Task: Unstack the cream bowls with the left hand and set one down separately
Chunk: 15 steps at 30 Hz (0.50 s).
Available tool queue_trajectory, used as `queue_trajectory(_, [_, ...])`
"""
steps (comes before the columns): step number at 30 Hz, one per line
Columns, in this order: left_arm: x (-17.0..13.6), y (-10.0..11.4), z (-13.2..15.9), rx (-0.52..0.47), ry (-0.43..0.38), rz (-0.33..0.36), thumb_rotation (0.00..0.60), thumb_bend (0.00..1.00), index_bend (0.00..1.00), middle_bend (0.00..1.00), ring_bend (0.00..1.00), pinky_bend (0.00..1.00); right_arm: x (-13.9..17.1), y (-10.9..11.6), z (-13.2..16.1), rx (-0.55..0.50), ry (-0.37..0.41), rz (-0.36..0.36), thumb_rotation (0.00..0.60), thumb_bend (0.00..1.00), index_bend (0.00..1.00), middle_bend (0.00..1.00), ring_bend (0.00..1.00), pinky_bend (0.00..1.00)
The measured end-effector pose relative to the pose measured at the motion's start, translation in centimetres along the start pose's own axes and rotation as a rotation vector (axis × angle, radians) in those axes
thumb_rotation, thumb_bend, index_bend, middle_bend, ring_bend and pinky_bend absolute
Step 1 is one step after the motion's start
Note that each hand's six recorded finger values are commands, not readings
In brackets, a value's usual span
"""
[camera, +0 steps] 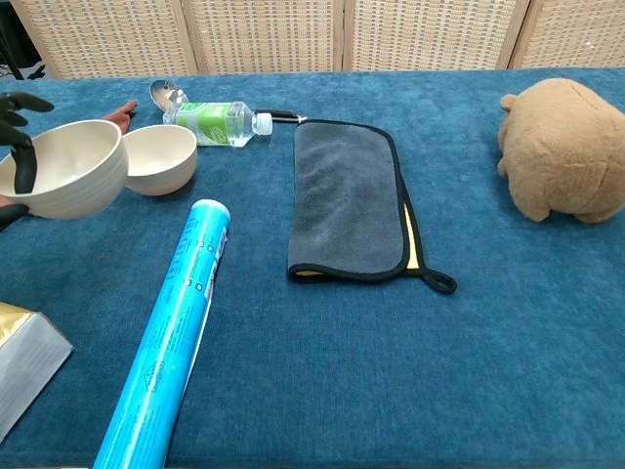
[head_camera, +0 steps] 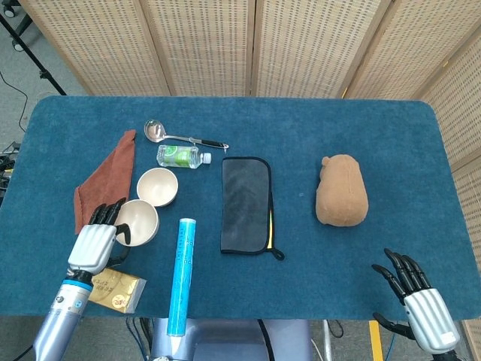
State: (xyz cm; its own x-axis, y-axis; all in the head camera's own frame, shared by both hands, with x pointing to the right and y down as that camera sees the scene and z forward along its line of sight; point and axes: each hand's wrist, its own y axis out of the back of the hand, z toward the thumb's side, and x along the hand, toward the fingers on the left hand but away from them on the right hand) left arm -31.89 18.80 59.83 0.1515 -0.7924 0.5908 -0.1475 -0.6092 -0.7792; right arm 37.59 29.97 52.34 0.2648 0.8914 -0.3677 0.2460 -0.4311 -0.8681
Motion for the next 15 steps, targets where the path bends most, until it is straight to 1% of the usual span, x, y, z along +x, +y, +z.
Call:
queue_trajectory(5, [-0.3,-0.4,-0.6,0.003,0.008,-0.004,0.600,0.37,0.65,0.03,0.08,0.05,0.0,-0.1,0.1,0.002,0.003,0.002,0.600,0.00,0.16,0.00,0.00,0.07])
queue_trajectory(15, [-0.7,-1.5,-1.3,0.012,0.019,-0.034,0.600,0.37,0.65,0.03,0.08,0.05,0.0,-0.2,0.2,0.006,0.003,0.005,0.600,0.00,0.16,0.00,0.00,0.07])
